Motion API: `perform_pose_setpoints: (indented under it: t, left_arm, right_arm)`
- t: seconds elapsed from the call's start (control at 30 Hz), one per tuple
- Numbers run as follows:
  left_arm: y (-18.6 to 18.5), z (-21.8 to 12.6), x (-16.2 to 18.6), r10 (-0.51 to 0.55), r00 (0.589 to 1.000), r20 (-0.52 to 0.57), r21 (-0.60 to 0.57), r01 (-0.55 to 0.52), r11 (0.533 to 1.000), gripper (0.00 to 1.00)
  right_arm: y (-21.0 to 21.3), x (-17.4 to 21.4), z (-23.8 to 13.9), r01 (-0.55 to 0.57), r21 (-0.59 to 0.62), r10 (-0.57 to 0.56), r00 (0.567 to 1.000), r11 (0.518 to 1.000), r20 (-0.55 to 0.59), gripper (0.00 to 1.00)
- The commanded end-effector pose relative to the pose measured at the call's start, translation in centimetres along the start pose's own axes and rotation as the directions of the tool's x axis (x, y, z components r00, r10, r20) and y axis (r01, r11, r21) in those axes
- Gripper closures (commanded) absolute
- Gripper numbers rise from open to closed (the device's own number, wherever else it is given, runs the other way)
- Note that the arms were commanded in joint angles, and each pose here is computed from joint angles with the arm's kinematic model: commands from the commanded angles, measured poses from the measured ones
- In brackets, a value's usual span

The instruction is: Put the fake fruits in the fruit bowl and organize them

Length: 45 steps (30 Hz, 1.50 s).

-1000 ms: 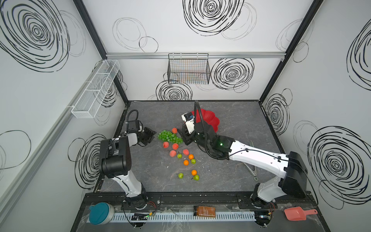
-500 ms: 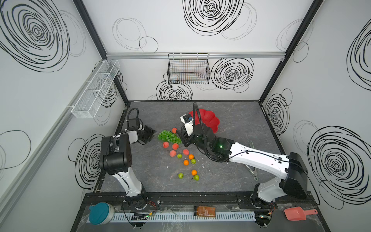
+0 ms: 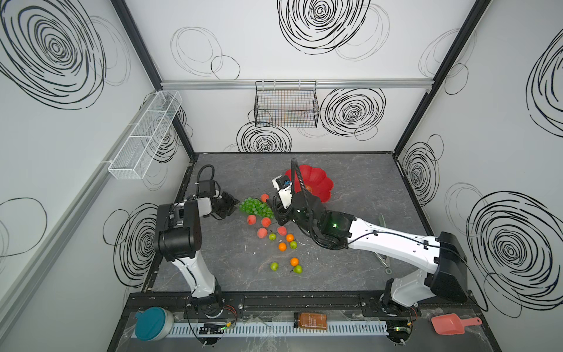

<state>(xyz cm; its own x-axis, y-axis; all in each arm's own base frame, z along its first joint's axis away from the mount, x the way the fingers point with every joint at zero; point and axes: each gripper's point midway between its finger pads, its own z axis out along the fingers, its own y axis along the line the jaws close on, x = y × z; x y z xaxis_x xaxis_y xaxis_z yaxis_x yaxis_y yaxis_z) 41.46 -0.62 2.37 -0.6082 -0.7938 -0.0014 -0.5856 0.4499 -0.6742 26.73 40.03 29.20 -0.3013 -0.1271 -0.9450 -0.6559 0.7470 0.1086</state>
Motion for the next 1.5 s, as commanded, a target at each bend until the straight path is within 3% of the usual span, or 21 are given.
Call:
perform_pose_setpoints:
  t: [0.0, 0.4, 1.07, 1.47]
  left_arm:
    - [-0.4, 0.3, -0.6, 0.026, 1.0, 0.012, -0.007, -0.026, 1.0, 0.62]
    - [-0.7, 1.5, 0.3, 0.031, 0.998, -0.046, 0.004, -0.031, 1.0, 0.68]
    - [-0.7, 1.2, -0.1, 0.041, 0.999, -0.03, 0.001, -0.041, 0.999, 0.86]
    - [-1.0, 0.9, -0.2, 0.057, 0.998, -0.021, 0.011, -0.057, 0.998, 0.94]
  right_arm:
    - [0.2, -1.5, -1.0, 0.017, 0.019, -0.018, 0.999, 1.0, 0.03, 0.55]
    - [0.6, -1.5, -1.3, 0.059, 0.077, -0.061, 0.998, 0.995, 0.028, 0.55]
    - [0.7, -1.0, -1.5, 0.068, 0.097, -0.071, 0.997, 0.993, 0.022, 0.55]
    - [-0.8, -0.9, -2.1, 0.045, 0.168, -0.054, 0.997, 0.985, 0.051, 0.56]
